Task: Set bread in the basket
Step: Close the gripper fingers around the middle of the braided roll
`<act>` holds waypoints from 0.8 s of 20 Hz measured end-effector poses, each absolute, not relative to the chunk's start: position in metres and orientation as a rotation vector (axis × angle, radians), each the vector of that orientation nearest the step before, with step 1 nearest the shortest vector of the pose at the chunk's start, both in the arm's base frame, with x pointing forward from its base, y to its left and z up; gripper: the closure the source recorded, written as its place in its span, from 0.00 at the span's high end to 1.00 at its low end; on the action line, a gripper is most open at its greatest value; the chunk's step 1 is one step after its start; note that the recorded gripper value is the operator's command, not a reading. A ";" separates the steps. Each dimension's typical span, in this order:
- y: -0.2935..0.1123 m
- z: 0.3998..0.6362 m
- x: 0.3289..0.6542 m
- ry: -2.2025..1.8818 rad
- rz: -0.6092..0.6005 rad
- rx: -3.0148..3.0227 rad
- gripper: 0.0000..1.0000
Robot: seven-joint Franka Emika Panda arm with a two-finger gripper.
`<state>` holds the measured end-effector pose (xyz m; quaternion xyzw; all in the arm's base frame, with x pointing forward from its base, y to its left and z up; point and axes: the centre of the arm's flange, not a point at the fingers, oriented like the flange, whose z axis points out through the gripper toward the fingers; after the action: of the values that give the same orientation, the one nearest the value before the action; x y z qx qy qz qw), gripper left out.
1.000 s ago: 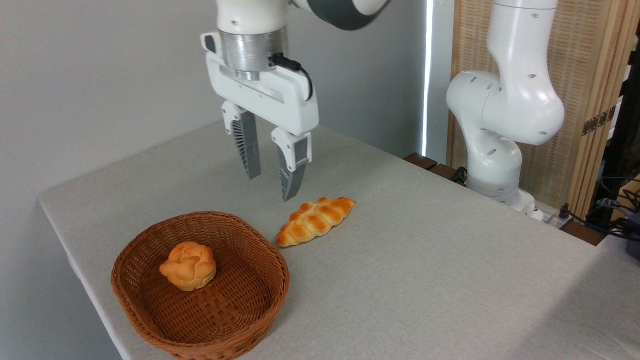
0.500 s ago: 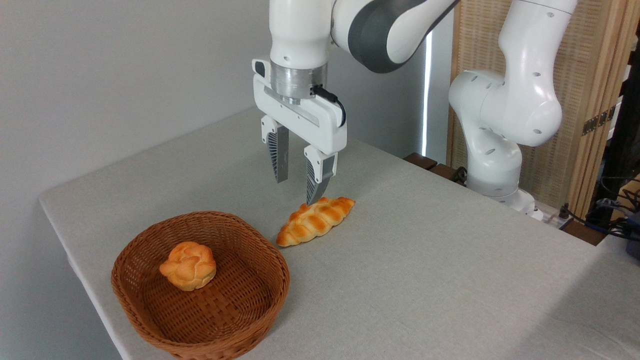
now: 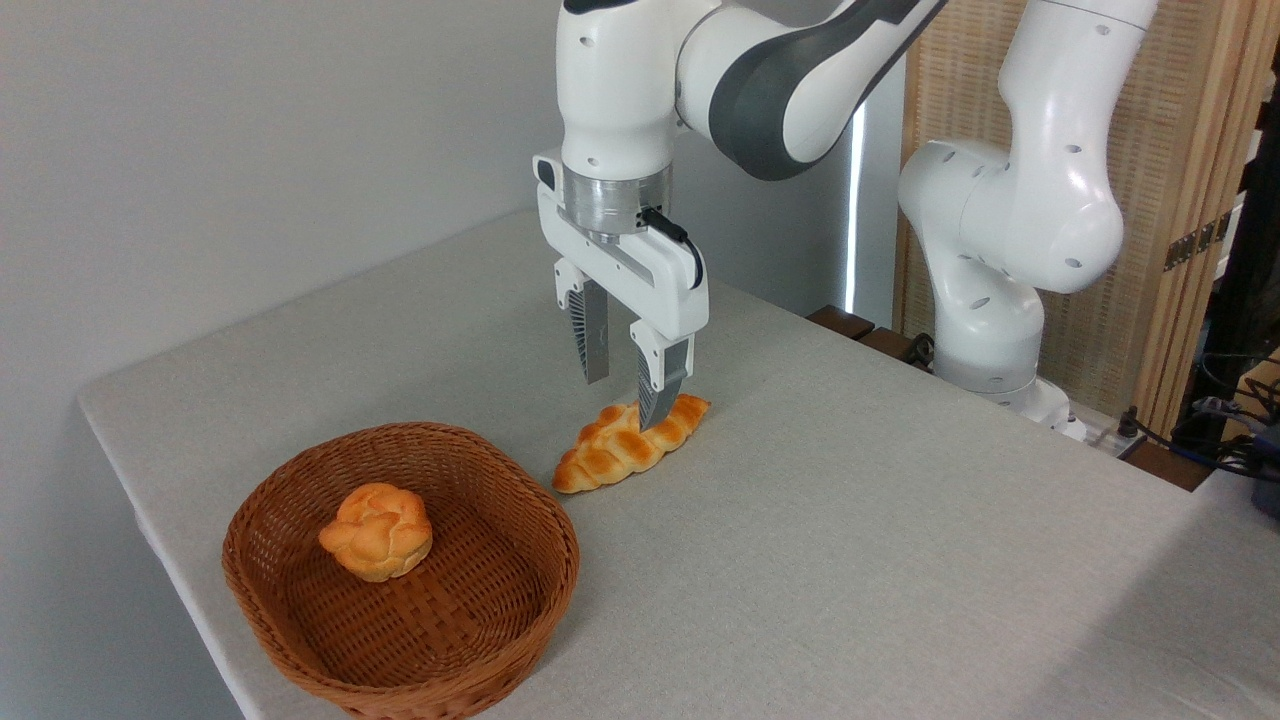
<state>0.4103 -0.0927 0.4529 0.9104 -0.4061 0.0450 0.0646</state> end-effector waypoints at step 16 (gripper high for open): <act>-0.091 0.425 0.407 -1.302 0.142 2.723 1.00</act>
<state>0.4069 -0.0909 0.4246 0.8995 -0.4302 0.0470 0.0597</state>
